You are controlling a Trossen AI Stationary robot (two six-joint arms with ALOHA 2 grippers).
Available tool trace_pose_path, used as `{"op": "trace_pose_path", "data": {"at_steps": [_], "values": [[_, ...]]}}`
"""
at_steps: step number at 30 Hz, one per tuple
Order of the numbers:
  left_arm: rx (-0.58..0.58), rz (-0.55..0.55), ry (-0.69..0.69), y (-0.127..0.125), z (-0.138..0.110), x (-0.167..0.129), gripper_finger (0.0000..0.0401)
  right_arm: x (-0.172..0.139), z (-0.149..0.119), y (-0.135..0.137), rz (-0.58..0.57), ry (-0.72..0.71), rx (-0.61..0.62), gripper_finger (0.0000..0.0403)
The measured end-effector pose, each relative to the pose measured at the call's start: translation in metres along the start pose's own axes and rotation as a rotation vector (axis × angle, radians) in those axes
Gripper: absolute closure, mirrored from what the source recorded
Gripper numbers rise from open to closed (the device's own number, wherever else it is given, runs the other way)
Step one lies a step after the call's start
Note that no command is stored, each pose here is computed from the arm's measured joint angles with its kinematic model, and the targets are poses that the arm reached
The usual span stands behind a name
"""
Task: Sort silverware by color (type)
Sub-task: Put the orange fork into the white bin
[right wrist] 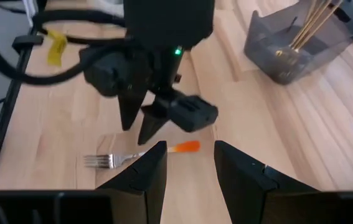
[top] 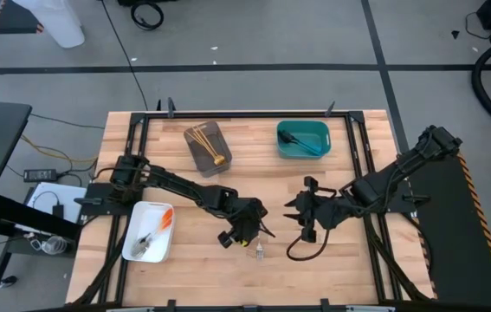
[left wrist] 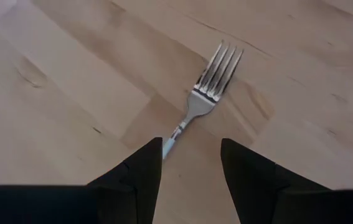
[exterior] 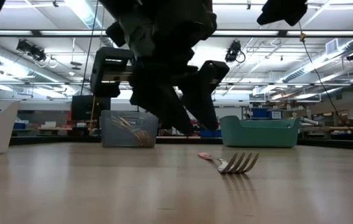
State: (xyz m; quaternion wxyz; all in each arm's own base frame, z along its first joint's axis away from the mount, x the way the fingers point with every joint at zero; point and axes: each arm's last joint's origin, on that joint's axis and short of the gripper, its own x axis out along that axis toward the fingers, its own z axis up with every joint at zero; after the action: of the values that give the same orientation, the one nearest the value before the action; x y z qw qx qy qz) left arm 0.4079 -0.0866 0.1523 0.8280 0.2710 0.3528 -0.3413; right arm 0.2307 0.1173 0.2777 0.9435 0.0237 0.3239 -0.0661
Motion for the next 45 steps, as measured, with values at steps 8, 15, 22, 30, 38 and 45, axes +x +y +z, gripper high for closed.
{"op": "trace_pose_path", "data": {"at_steps": [8,15,22,30,38,45], "values": [[-0.019,-0.006,-0.02,0.002,0.004,-0.001,0.0247,0.01,-0.008,0.002,-0.012,-0.044,0.035,0.0259],[-0.03,-0.012,-0.039,0.015,0.012,0.008,0.0278,0.009,-0.01,0.005,0.007,-0.053,0.085,0.0259],[-0.033,-0.04,-0.017,0.023,0.014,0.014,0.0284,0.006,-0.012,0.01,0.036,-0.055,0.078,0.0259],[-0.032,-0.059,-0.017,0.024,0.008,0.023,0.0284,0.005,-0.012,0.011,0.027,-0.063,0.083,0.0259],[-0.052,-0.041,0.002,0.022,0.009,0.024,0.026,0.005,-0.012,0.012,0.024,-0.066,0.076,0.0259],[-0.055,-0.034,0.014,0.022,0.008,0.024,0.0218,0.005,-0.012,0.012,0.018,-0.07,0.075,0.0259]]}}
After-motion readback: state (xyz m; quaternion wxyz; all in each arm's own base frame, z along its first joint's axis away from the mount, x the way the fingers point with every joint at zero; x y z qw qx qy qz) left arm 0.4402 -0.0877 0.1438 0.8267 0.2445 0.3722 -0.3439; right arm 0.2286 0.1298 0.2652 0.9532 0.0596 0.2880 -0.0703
